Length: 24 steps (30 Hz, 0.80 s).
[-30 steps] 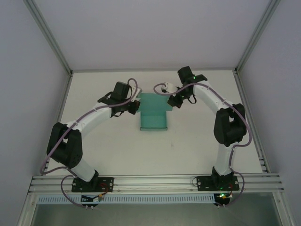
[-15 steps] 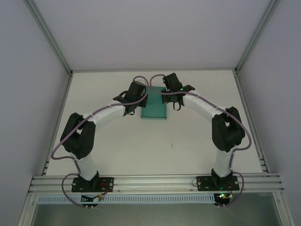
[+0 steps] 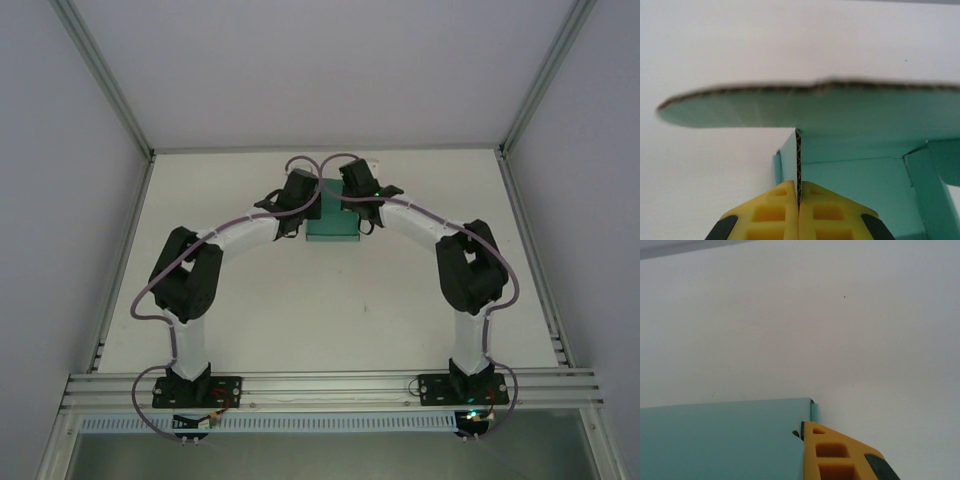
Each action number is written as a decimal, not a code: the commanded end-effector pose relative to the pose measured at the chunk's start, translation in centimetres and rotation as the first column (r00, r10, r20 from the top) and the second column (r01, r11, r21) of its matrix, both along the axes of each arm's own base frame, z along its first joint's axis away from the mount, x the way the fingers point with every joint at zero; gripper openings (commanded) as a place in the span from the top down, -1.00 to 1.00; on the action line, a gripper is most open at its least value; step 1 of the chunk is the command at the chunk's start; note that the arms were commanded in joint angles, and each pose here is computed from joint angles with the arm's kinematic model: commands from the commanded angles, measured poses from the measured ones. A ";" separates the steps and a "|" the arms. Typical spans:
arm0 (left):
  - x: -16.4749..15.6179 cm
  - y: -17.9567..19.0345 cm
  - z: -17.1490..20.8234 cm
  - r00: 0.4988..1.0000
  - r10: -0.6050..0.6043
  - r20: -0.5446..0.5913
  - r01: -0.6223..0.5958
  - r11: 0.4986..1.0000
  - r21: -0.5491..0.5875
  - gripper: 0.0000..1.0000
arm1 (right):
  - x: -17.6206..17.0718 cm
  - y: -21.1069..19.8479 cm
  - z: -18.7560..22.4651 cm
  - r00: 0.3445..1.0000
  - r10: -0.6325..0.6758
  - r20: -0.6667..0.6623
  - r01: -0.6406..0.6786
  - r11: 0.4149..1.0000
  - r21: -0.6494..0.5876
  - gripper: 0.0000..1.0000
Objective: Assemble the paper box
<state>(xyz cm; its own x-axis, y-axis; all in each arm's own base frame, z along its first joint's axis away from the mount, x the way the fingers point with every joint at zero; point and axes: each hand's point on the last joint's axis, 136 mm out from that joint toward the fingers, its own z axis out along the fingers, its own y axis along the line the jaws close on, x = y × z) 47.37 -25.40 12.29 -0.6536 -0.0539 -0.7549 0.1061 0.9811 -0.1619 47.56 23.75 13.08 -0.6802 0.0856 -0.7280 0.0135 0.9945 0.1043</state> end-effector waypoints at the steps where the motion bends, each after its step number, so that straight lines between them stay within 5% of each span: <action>1: -1.5 -4.6 -0.7 0.992 -0.114 -0.054 0.105 0.985 -0.138 1.00 | 0.4 3.6 2.0 0.996 0.035 0.083 -0.048 0.985 0.167 1.00; 8: -2.1 -5.9 -0.4 0.990 -0.132 -0.054 0.120 0.975 -0.186 1.00 | -0.2 3.9 1.3 0.995 0.052 0.086 -0.063 0.989 0.135 1.00; 24: -7.0 -3.3 -5.1 0.981 -0.143 -0.134 0.130 0.987 -0.096 1.00 | -5.5 0.0 -2.2 0.981 0.055 0.186 -0.062 0.998 0.031 1.00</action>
<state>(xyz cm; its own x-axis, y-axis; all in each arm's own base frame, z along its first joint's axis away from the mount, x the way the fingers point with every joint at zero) 43.62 -27.50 9.98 -0.6742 -0.0845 -0.7337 0.1513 0.9566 -0.2492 43.36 21.70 11.08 -0.5423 0.0866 -0.8357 0.0161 0.9956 0.0927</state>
